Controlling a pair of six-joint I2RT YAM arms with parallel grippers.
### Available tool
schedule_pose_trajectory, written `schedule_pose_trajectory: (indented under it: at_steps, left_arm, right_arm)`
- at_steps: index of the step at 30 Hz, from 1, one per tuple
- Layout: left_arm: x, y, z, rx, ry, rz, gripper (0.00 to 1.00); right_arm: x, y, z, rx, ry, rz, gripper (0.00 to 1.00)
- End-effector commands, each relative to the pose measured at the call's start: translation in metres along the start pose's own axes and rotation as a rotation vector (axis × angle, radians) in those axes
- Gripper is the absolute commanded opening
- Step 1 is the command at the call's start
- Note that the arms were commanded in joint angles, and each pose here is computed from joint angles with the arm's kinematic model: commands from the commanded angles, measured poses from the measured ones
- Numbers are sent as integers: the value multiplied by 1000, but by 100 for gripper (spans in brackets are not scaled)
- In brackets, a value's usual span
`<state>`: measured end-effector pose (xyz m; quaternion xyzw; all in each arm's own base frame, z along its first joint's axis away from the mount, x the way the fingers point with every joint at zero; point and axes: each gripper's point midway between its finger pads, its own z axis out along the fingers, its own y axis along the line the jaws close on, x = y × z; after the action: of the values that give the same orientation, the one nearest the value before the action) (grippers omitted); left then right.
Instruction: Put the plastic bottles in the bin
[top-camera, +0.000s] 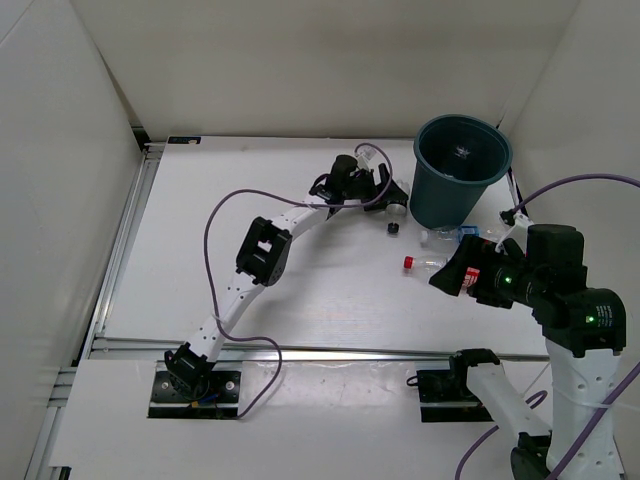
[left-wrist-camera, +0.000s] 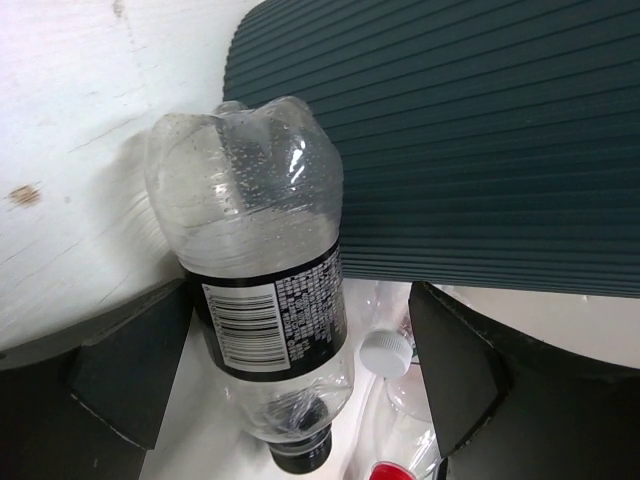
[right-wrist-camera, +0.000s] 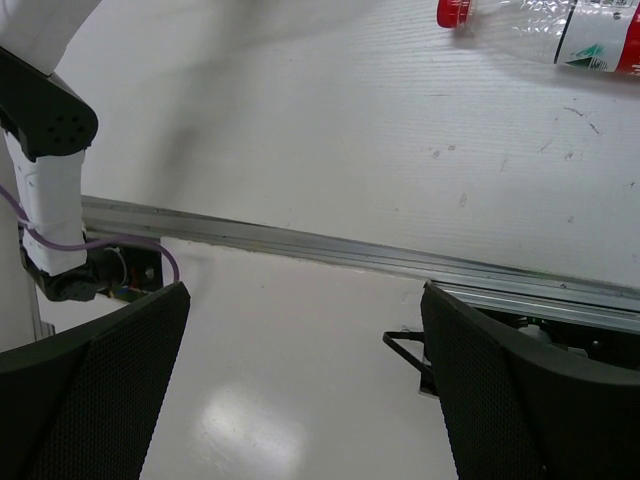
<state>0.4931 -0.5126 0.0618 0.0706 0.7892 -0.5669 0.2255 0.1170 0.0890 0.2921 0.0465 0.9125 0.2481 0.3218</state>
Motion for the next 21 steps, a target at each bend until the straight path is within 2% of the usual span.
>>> schedule_pose_trajectory:
  at_steps: [1, 3, 9, 13, 14, 21]
  left_arm:
    - [25, 21, 12, -46, 32, -47, 100]
    - [25, 21, 12, -46, 32, -58, 100]
    - [29, 27, 13, -46, 31, -86, 90]
    - [39, 28, 17, -37, 46, -102, 73]
    - [42, 30, 17, -32, 53, -102, 66]
    - [50, 23, 6, -41, 83, -112, 52]
  right_arm:
    - [14, -6, -7, 37, 53, -3, 100]
    - [13, -7, -7, 47, 49, 6, 100]
    - [13, -9, -7, 57, 45, 6, 100]
    - [14, -12, -5, 69, 50, 8, 100]
    - [14, -12, -5, 69, 50, 8, 100]
    - [14, -12, -5, 69, 50, 17, 100]
